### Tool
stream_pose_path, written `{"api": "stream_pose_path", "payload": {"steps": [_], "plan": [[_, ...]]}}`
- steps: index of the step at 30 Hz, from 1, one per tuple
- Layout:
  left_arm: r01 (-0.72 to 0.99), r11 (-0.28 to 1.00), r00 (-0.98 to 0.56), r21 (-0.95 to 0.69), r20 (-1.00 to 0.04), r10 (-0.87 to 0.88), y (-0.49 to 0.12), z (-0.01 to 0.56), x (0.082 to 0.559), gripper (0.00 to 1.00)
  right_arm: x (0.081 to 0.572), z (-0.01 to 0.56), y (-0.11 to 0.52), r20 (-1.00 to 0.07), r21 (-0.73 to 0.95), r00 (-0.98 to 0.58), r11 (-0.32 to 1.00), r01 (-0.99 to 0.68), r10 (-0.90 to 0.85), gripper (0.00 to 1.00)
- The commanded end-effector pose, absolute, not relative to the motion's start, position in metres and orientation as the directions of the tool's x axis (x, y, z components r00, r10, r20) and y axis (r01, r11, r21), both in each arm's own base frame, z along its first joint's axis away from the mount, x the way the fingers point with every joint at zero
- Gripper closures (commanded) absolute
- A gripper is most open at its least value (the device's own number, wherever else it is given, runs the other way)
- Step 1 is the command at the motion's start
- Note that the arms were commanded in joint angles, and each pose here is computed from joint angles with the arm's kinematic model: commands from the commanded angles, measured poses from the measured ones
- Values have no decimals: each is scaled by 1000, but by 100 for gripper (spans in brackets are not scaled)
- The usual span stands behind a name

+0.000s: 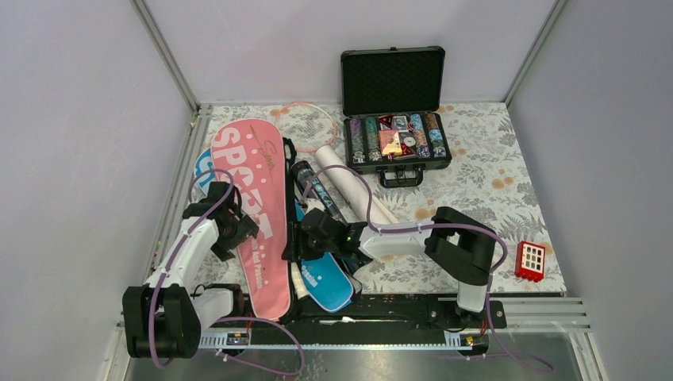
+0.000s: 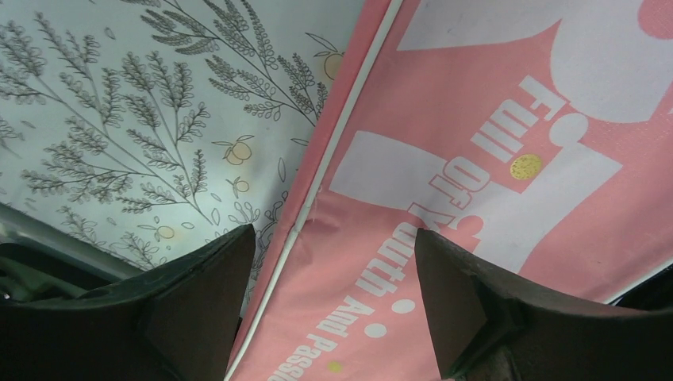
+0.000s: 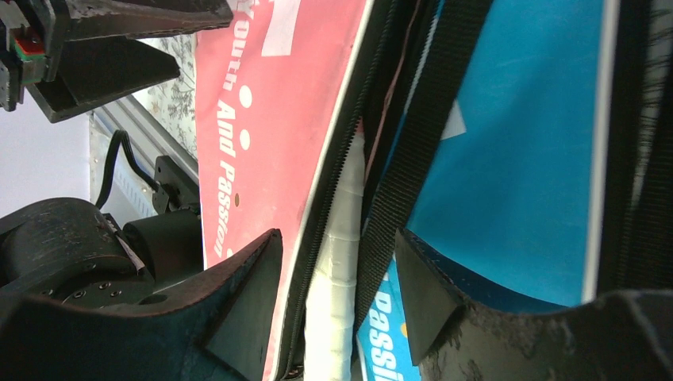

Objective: Pack up the badminton gear
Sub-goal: Place the racket in the racket bag.

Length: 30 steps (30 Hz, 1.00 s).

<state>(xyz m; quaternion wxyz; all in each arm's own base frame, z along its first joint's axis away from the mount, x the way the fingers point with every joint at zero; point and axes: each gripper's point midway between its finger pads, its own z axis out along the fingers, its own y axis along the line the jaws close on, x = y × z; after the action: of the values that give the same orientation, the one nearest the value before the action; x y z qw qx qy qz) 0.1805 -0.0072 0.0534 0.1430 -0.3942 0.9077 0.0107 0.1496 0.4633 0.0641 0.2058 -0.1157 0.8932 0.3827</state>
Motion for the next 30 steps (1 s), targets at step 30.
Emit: {"api": "stream_pose_path", "payload": {"steps": [30], "plan": [[-681,650,-525,-337,-395,-754,-15,112,216,28,162,119,476,-550,660,-835,605,-445,-13,49]]}}
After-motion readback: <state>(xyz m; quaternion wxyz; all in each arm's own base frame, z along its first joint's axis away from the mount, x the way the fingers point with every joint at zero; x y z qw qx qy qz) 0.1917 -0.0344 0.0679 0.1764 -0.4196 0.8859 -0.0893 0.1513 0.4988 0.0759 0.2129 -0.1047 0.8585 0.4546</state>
